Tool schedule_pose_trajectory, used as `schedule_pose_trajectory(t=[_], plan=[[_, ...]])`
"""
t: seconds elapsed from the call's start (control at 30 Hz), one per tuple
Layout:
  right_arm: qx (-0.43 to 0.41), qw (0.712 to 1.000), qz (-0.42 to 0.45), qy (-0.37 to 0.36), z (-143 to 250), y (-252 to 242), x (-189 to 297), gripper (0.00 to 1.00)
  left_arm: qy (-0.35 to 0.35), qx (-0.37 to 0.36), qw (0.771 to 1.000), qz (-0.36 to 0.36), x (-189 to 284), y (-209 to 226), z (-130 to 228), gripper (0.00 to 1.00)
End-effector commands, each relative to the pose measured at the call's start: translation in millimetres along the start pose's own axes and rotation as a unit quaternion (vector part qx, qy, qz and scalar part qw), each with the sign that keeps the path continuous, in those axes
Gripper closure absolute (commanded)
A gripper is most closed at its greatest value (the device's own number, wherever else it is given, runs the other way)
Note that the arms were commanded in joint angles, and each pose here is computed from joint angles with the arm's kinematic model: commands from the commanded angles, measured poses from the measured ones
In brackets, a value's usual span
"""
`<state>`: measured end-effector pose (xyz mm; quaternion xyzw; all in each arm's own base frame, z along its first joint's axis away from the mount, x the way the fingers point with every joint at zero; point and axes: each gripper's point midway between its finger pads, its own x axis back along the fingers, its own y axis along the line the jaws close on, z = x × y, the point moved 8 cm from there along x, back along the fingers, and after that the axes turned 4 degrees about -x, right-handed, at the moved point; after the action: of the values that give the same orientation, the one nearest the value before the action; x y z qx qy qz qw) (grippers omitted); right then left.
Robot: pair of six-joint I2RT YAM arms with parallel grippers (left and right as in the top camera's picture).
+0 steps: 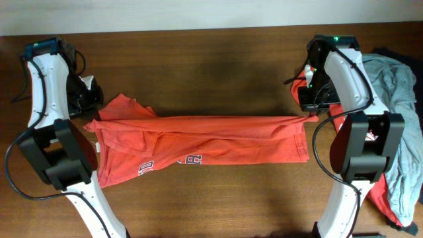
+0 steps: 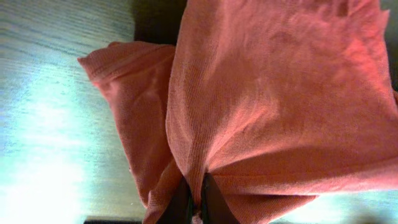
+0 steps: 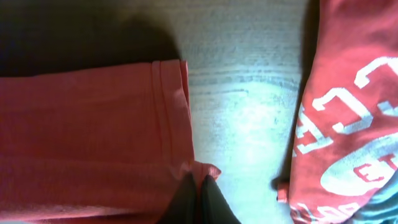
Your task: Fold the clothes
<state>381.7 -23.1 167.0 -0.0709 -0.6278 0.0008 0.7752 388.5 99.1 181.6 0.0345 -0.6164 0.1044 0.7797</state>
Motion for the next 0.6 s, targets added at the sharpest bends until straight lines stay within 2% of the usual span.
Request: schedule_pose_trajectory(t=[0.0,0.57], plan=[[-0.012,1.0,0.018,-0.019,4.2,-9.3,15.5,0.96,-0.02,0.006,1.0,-0.023,15.6,6.7,6.3,1.0],[-0.009,1.0,0.02,0.012,14.3,-9.8,14.4,0.94,0.053,0.007,0.998,-0.022,-21.1,8.0,18.0,1.0]])
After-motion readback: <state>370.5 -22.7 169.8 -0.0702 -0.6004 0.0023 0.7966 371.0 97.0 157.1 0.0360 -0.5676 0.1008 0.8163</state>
